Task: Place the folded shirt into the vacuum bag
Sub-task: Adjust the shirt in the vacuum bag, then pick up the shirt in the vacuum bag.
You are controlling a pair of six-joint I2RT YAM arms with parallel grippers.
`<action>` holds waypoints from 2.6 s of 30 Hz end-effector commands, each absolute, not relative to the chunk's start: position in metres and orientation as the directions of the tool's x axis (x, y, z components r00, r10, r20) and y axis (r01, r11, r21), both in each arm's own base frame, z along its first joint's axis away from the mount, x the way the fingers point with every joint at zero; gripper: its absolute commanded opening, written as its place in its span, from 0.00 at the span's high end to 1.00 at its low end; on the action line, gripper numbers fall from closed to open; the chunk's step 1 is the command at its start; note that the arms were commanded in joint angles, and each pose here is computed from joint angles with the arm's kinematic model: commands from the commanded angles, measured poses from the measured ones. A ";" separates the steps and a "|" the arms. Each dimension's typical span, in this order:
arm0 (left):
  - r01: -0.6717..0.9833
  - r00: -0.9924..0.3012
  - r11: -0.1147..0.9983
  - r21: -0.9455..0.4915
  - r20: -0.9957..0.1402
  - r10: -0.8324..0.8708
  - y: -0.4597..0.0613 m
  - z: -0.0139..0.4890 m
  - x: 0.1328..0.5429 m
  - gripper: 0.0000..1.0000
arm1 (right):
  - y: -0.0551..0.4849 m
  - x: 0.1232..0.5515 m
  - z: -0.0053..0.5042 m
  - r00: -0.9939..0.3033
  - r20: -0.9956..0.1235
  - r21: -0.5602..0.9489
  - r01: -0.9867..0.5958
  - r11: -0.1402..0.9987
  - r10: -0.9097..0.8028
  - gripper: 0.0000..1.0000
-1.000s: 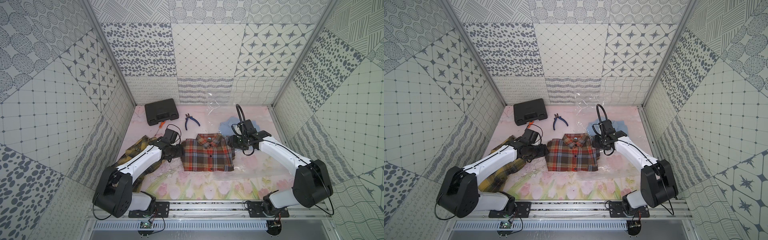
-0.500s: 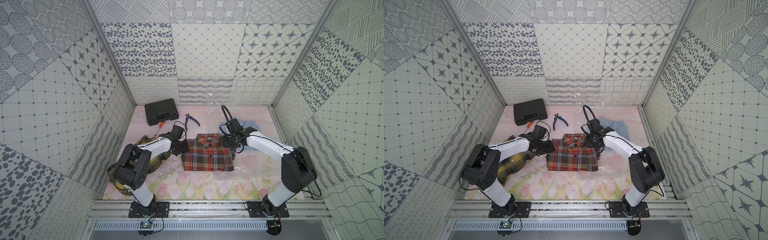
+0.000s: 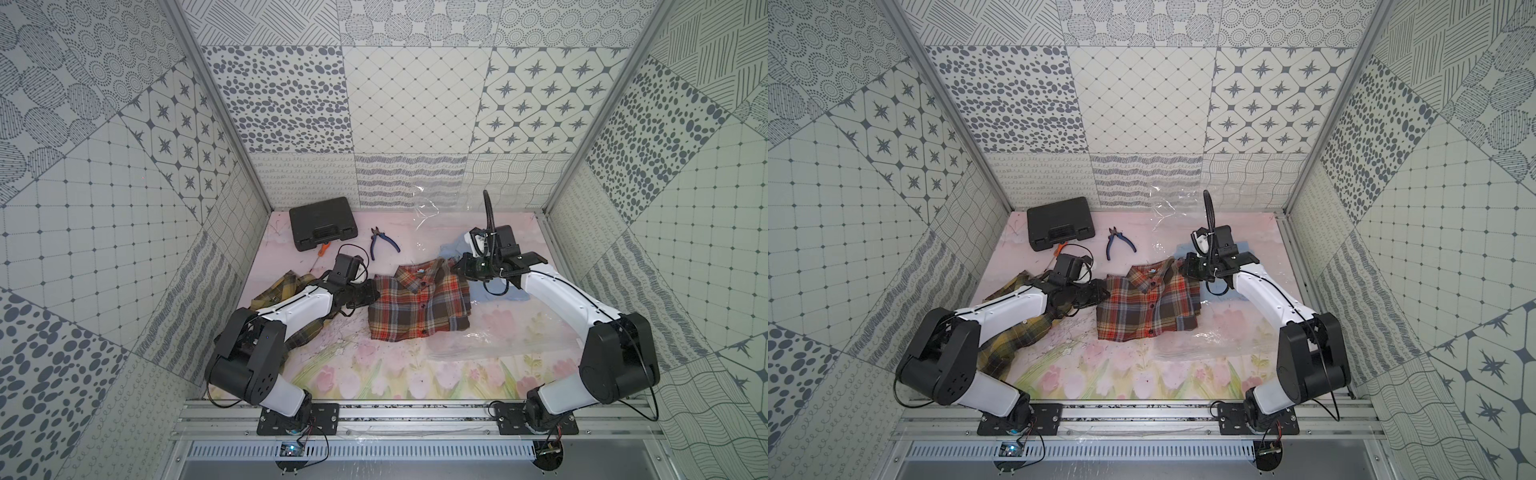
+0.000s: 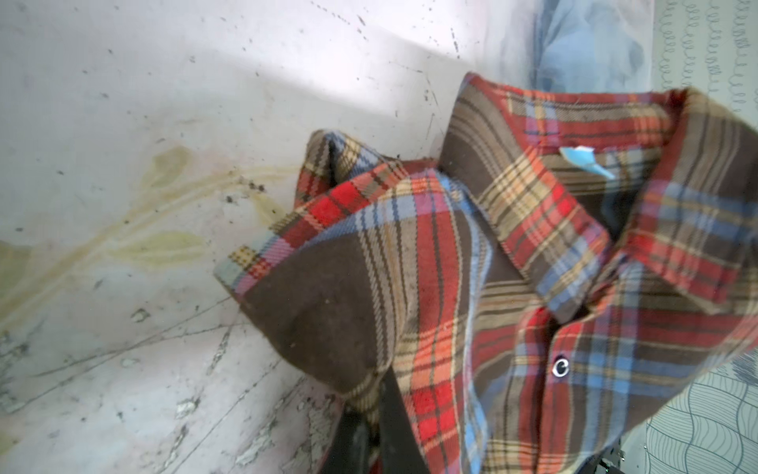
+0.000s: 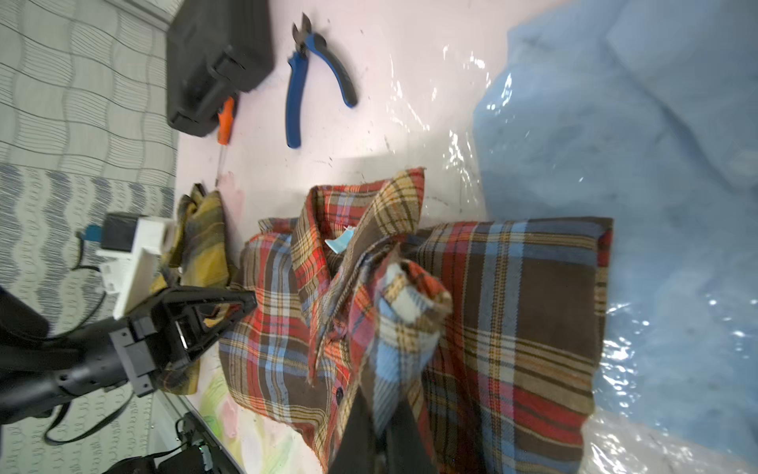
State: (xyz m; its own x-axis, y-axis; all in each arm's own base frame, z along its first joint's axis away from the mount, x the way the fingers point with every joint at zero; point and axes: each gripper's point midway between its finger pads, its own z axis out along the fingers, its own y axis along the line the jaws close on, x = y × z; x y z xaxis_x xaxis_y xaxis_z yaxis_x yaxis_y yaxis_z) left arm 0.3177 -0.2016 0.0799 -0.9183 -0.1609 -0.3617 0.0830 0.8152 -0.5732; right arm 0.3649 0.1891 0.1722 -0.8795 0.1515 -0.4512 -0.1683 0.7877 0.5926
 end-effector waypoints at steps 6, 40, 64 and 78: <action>0.002 -0.919 0.804 -0.595 -0.318 -0.233 -0.193 0.042 0.311 1.00 | 0.172 0.385 0.102 -0.917 -0.357 0.603 -0.081 0.794 0.178 0.95; -0.039 -0.968 0.853 -0.521 -0.192 -0.162 -0.203 0.020 0.261 0.52 | 0.179 0.321 0.055 -0.957 -0.219 0.573 0.033 0.819 0.192 0.55; 0.041 -0.960 0.821 -0.570 -0.251 -0.127 -0.231 0.033 0.257 0.74 | 0.351 0.268 0.074 -0.912 -0.287 0.292 -0.374 0.880 -0.293 0.92; -0.103 -0.929 0.868 -0.486 -0.264 -0.258 -0.162 0.078 0.269 0.39 | 0.354 0.251 0.048 -0.871 -0.303 0.310 -0.474 0.824 -0.387 0.08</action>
